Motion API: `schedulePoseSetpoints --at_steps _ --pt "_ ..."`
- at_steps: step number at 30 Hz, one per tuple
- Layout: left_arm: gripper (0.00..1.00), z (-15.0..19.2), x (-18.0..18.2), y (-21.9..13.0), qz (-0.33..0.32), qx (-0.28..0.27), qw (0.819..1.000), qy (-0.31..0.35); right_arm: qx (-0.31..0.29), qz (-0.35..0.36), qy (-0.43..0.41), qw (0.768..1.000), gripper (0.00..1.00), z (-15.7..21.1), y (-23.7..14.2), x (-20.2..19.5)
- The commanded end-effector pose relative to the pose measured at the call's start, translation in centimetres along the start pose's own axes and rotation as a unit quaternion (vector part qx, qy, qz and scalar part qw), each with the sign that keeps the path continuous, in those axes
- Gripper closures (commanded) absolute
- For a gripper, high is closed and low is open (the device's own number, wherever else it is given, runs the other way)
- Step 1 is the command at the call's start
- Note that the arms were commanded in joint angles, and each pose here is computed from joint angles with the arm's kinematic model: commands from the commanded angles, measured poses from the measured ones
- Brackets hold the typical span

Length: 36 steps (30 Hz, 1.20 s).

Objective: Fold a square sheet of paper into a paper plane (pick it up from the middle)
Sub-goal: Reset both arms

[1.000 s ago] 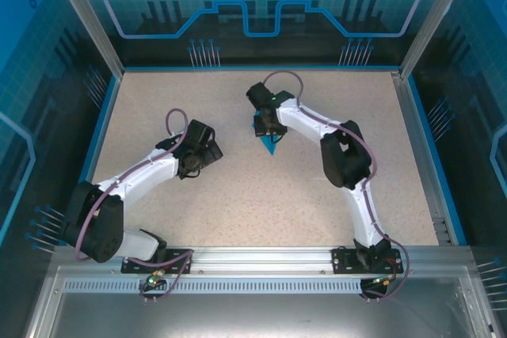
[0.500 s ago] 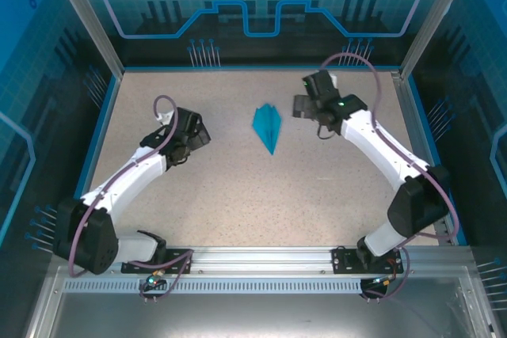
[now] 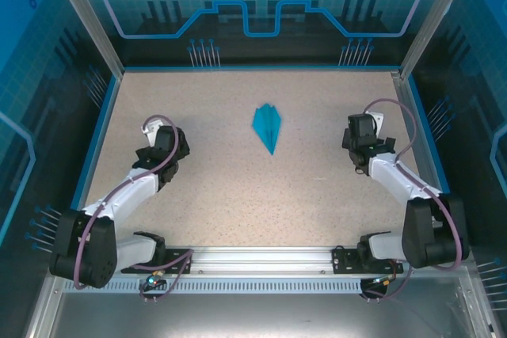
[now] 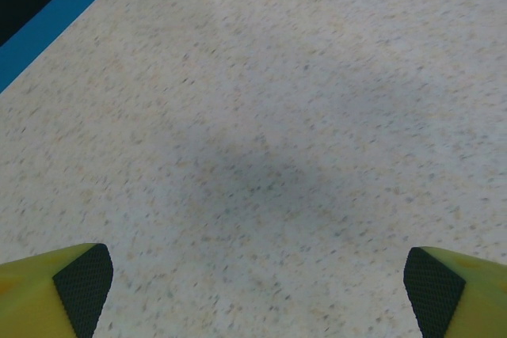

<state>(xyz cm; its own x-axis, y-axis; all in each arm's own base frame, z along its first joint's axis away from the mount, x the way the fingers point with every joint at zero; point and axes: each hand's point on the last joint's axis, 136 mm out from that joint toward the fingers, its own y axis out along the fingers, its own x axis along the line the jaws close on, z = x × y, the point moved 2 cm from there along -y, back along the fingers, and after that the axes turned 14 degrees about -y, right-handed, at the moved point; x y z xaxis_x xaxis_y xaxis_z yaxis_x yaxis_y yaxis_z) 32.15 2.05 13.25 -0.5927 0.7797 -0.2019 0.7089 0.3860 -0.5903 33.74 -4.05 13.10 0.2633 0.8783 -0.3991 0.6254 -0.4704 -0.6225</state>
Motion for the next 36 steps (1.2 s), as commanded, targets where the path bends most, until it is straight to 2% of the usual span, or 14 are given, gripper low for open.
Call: schedulePoseSetpoints --at_steps 1,6,13,26,36 --pt "0.01 -1.8 -2.9 -0.2 0.086 -0.04 0.995 0.025 -0.056 -0.008 0.001 0.998 0.0 -1.3 1.3 0.4" --pt "0.02 -1.0 -4.0 0.1 0.15 -0.051 0.986 0.049 -0.133 -0.069 -0.008 0.989 0.0 -2.5 1.0 2.5" --pt "0.02 0.3 -4.9 0.4 0.225 -0.051 0.971 0.063 -0.199 -0.129 -0.032 0.971 0.0 -3.1 0.7 4.6" --pt "0.02 0.3 -4.5 3.2 0.256 -0.056 0.962 0.072 -0.223 -0.192 -0.053 0.954 0.01 -1.9 1.5 6.7" --pt "0.01 1.6 -4.3 5.1 0.246 -0.045 0.965 0.074 -0.238 -0.203 -0.062 0.948 0.01 -1.5 1.5 7.4"
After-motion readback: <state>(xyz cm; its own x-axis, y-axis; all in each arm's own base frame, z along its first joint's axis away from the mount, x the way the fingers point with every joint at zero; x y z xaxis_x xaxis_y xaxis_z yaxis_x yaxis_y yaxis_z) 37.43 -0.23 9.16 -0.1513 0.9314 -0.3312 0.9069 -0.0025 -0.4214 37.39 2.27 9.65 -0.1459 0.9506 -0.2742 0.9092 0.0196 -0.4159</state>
